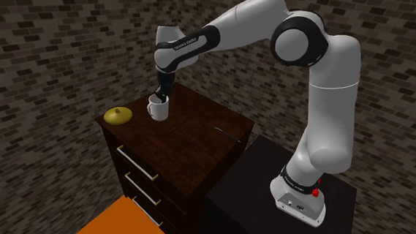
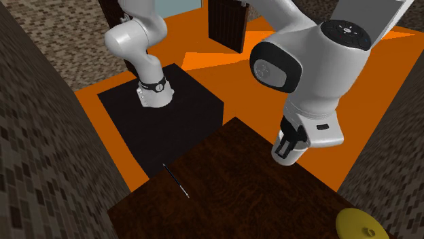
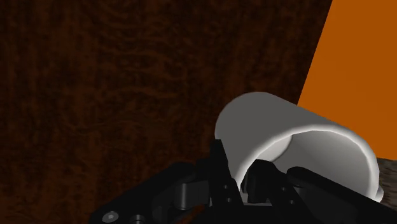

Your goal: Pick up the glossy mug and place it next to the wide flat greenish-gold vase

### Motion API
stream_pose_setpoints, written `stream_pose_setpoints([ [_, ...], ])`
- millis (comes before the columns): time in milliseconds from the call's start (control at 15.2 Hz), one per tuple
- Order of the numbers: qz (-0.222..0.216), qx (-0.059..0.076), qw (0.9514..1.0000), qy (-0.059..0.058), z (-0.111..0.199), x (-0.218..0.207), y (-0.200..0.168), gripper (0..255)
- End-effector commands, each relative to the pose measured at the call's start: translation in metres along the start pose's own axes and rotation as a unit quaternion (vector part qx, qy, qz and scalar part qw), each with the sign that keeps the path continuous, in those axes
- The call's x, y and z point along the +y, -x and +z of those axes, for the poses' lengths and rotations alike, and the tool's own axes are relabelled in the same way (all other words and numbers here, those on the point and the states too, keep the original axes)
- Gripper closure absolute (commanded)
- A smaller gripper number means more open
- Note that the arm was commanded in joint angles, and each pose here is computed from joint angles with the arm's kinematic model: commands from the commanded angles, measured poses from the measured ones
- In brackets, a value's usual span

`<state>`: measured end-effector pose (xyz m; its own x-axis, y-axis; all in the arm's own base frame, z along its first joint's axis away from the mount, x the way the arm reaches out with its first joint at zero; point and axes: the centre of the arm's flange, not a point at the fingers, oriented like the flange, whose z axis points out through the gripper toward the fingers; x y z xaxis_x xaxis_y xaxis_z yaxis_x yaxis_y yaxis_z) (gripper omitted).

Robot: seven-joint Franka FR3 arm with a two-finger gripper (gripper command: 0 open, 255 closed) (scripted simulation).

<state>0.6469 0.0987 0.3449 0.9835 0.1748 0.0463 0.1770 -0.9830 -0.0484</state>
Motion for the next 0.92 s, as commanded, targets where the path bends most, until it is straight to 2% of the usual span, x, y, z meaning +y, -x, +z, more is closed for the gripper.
stream_pose_setpoints([
  [0, 0.000, 0.000, 1.0000, 0.000, 0.005, -0.013, -0.023, 255],
  [462, 0.000, 0.000, 1.0000, 0.000, 0.011, -0.057, -0.104, 255],
  [858, 0.000, 0.000, 1.0000, 0.000, 0.042, -0.056, -0.102, 255],
])
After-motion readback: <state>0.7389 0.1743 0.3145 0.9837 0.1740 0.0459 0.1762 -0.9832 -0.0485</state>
